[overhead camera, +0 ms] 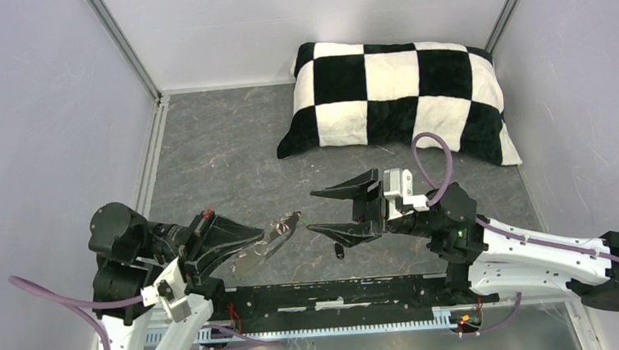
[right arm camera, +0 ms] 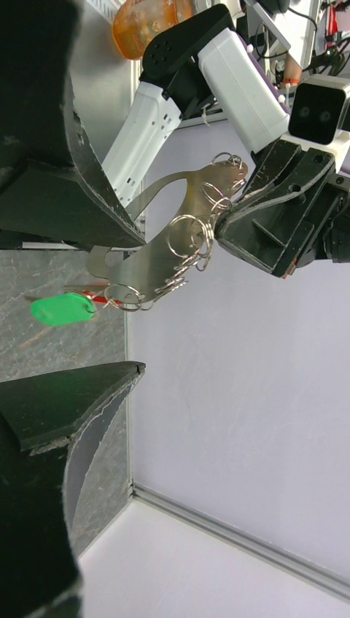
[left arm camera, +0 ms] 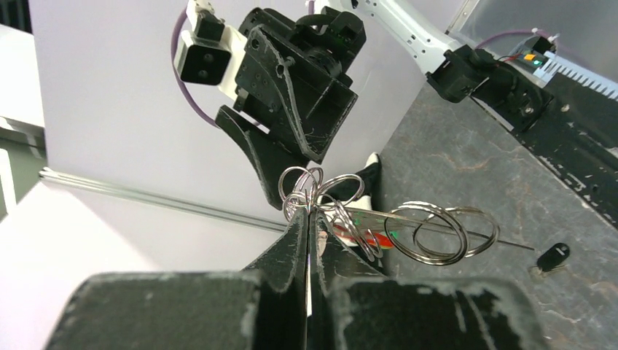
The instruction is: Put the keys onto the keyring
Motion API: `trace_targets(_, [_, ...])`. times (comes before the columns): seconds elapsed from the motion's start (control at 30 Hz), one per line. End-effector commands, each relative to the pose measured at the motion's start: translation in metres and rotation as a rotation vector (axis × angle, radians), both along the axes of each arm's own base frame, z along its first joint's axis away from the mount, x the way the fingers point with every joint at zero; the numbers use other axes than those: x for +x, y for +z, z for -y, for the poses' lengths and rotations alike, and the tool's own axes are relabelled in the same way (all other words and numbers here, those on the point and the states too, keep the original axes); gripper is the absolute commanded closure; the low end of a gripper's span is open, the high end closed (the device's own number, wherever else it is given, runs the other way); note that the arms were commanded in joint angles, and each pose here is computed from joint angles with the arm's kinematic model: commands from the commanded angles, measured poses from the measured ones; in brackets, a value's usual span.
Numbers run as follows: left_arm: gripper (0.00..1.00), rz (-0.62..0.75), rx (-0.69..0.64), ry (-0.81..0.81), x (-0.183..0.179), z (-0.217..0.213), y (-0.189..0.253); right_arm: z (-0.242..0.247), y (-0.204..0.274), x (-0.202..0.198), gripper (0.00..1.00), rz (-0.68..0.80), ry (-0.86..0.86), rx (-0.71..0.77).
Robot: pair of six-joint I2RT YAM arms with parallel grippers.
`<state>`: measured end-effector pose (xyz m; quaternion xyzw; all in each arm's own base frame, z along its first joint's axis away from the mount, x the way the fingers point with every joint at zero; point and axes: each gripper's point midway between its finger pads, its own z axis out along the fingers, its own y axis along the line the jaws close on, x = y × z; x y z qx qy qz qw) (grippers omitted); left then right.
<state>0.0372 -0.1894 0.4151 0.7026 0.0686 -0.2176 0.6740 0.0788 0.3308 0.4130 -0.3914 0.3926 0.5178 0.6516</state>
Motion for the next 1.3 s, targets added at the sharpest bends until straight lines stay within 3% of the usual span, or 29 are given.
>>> trace_targets(0.0, [0.98,0.131,-0.025,-0.061,-0.013,-0.001,0.012,0.006,0.022,-0.012,0.35,0.044,0.046,0.063])
trace_targets(0.37, [0.98,0.101,-0.022,-0.027,0.001,0.001,0.005,0.000,0.018,-0.009,0.34,0.082,0.033,0.003])
trace_targets(0.43, [0.98,0.022,-0.006,-0.002,0.009,0.002,-0.001,0.001,0.016,-0.005,0.34,0.077,0.009,-0.012])
trace_targets(0.5, [0.98,-0.147,0.030,0.040,0.024,0.004,-0.018,0.003,0.012,0.003,0.34,0.064,-0.036,-0.035])
trace_targets(0.63, [0.98,-0.523,0.138,0.229,0.073,0.005,-0.087,0.011,-0.001,0.017,0.32,0.026,-0.121,-0.071])
trace_targets(0.73, [0.98,-0.659,0.192,0.346,0.102,0.003,-0.124,0.008,-0.019,0.026,0.29,-0.022,-0.158,-0.130])
trace_targets(0.9, [0.98,-0.741,0.217,0.382,0.117,0.004,-0.127,-0.011,-0.054,0.032,0.19,-0.087,-0.154,-0.219])
trace_targets(1.03, [0.98,-0.722,0.230,0.434,0.124,0.000,-0.133,-0.032,-0.064,0.037,0.17,-0.150,-0.141,-0.203])
trace_targets(1.13, [0.98,-0.690,0.225,0.501,0.132,-0.006,-0.135,-0.042,-0.081,0.063,0.17,-0.236,-0.263,-0.262])
trace_targets(1.27, [0.98,-0.739,0.179,0.634,0.149,-0.015,-0.142,-0.046,-0.083,0.082,0.06,-0.324,-0.361,-0.258])
